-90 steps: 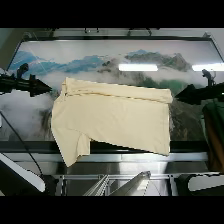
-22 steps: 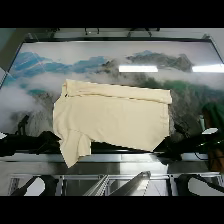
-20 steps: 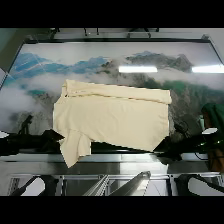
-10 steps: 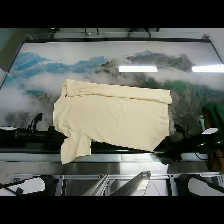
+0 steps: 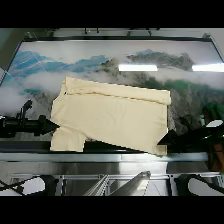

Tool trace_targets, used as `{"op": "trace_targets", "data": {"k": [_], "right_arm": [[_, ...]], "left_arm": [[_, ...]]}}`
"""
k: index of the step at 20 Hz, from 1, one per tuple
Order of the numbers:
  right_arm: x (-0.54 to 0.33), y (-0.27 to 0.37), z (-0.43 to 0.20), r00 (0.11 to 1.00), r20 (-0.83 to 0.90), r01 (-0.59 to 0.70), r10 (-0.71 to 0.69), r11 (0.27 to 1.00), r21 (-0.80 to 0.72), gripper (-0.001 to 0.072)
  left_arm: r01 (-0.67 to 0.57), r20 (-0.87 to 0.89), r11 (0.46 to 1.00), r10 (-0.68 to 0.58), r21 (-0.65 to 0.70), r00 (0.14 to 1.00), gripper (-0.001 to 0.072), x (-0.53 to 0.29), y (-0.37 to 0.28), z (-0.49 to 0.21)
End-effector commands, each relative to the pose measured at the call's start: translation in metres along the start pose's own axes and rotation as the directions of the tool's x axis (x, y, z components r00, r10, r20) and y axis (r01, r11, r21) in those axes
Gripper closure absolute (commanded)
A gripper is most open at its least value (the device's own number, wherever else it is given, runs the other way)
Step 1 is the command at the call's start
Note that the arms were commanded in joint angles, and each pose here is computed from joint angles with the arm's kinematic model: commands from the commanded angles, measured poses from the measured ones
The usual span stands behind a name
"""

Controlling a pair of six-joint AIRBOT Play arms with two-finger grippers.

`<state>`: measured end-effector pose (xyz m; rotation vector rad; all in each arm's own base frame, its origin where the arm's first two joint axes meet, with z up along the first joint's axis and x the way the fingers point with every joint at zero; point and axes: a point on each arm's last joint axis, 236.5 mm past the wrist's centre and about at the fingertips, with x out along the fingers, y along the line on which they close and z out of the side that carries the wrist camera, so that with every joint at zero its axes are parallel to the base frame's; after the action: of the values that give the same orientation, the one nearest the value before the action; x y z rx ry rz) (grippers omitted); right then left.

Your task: Fold the shirts.

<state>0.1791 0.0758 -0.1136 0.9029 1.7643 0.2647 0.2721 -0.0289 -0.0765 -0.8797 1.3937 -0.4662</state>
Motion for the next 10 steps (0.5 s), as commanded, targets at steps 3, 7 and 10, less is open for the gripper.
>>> {"op": "trace_targets", "data": {"k": [3,7,10], "right_arm": [[-0.002,-0.010,0.046,0.980,0.195,0.044,-0.049,0.998,0.034,0.0246],[0.025,-0.005,0.035,0.978,0.207,-0.048,0.037,0.998,0.047,0.0345],[0.022,0.016,0.043,0.962,0.242,-0.132,0.130,0.991,-0.008,0.0636]], "left_arm": [[0.025,-0.008,0.999,-0.025,-0.028,1.000,0.0688,0.001,0.003,-0.011],[0.047,-0.004,0.998,-0.047,-0.047,0.999,0.0687,-0.005,0.003,-0.013],[0.061,-0.005,0.997,-0.062,-0.050,0.998,0.0688,-0.005,0.000,-0.013]]}}
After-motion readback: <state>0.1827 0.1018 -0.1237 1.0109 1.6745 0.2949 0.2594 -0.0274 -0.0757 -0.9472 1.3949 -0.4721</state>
